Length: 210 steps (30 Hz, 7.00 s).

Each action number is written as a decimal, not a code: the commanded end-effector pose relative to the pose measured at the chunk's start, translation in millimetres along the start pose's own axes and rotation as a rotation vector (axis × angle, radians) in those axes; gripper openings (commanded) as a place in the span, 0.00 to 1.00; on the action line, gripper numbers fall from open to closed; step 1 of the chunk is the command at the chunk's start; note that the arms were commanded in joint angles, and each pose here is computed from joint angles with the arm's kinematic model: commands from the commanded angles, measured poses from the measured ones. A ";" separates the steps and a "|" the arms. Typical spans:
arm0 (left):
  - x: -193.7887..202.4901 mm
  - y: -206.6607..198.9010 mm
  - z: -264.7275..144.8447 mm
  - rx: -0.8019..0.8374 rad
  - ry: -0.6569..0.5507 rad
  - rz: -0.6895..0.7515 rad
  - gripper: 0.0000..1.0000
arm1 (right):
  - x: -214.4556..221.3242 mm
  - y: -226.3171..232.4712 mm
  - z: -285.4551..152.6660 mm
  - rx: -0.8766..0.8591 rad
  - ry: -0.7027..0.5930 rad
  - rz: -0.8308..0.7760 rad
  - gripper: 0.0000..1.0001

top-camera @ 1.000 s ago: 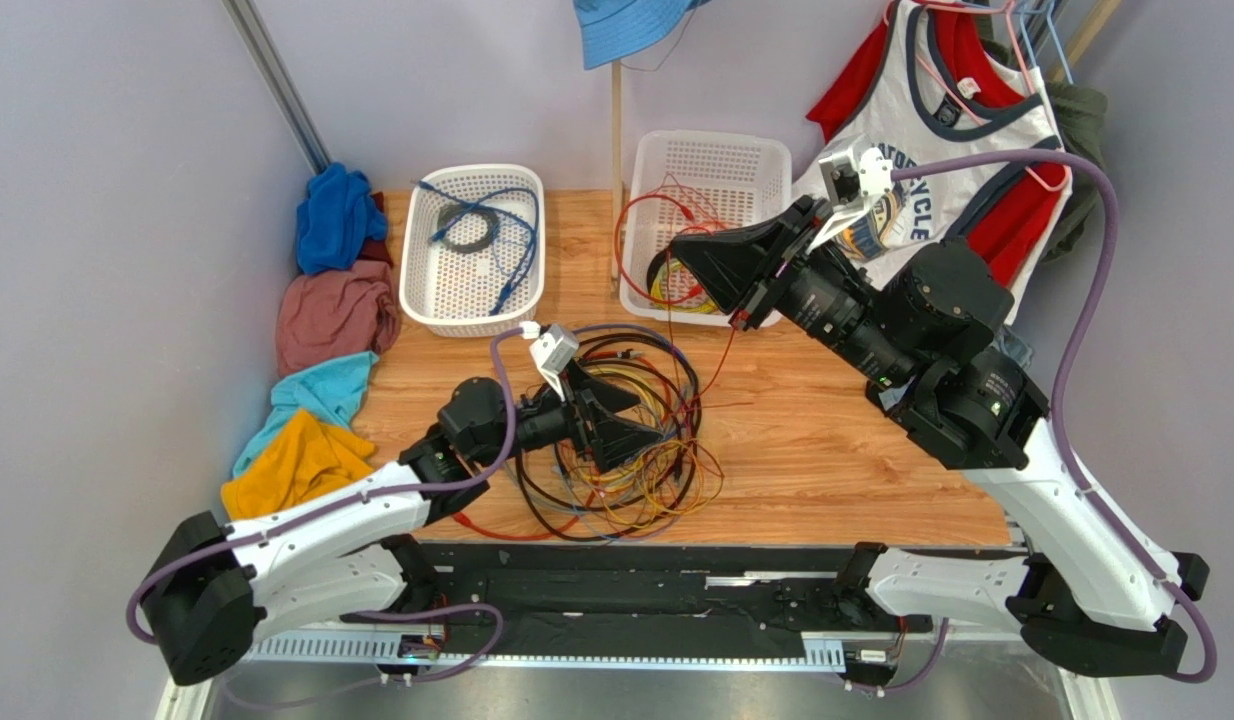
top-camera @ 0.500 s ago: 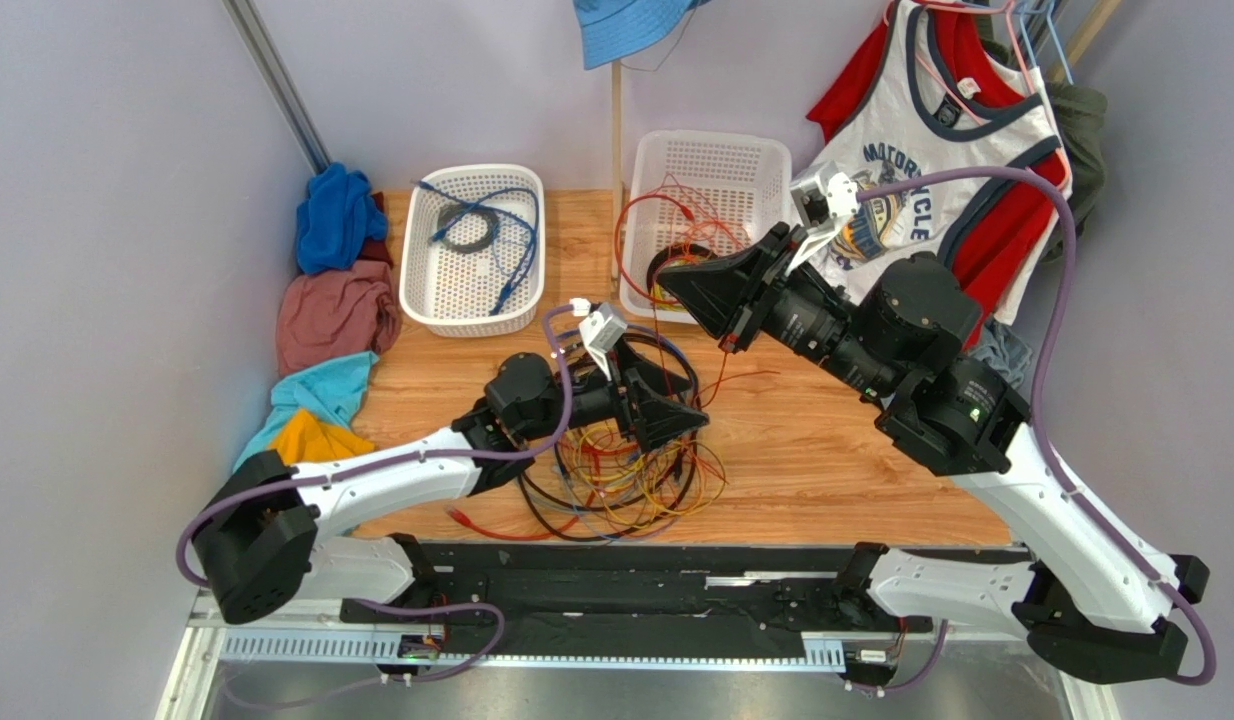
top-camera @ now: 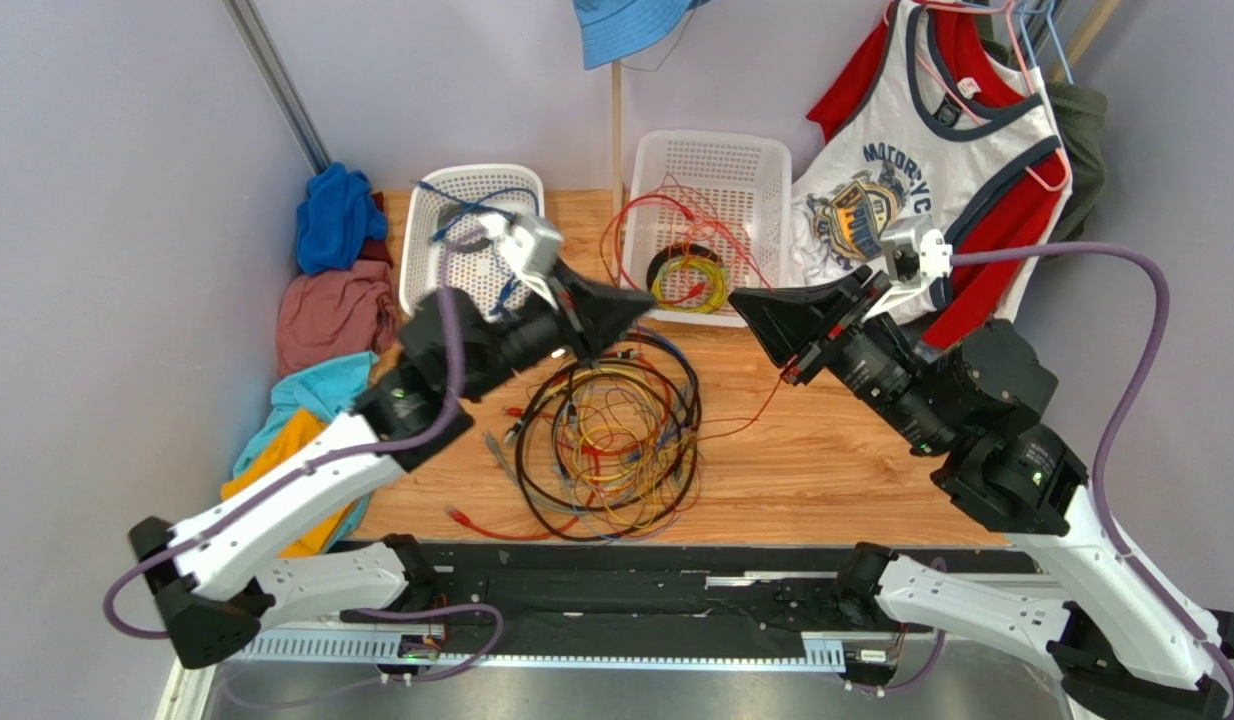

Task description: Untangle the cables

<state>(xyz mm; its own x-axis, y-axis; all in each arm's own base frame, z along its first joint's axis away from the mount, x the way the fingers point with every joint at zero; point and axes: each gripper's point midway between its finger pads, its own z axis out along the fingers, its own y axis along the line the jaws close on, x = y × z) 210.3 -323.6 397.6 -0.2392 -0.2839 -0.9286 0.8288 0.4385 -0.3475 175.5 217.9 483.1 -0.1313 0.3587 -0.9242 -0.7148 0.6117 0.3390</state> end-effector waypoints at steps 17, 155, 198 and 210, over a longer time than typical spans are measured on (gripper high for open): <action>-112.3 -38.6 -22.3 -0.008 -0.057 0.110 0.00 | 78.7 -9.7 20.1 -0.029 0.110 0.041 0.00; 131.5 163.4 -178.2 -0.950 0.161 -0.168 0.98 | 305.5 -128.2 19.6 0.347 0.457 0.111 0.64; 153.4 151.4 -192.9 -0.881 0.159 -0.260 0.93 | 337.1 -241.2 69.3 0.712 0.580 -0.011 0.51; 160.0 151.1 -199.1 -0.878 0.161 -0.270 0.93 | 382.7 -272.5 71.9 0.787 0.701 -0.017 0.50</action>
<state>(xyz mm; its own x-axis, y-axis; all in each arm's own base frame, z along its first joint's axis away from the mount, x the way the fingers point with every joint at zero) 196.8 -131.5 171.1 -0.4864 -0.3635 -0.7945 0.0742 0.8889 -0.4521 360.3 238.0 56.8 -0.6659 0.0321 -0.7454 -0.1127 0.9833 0.1430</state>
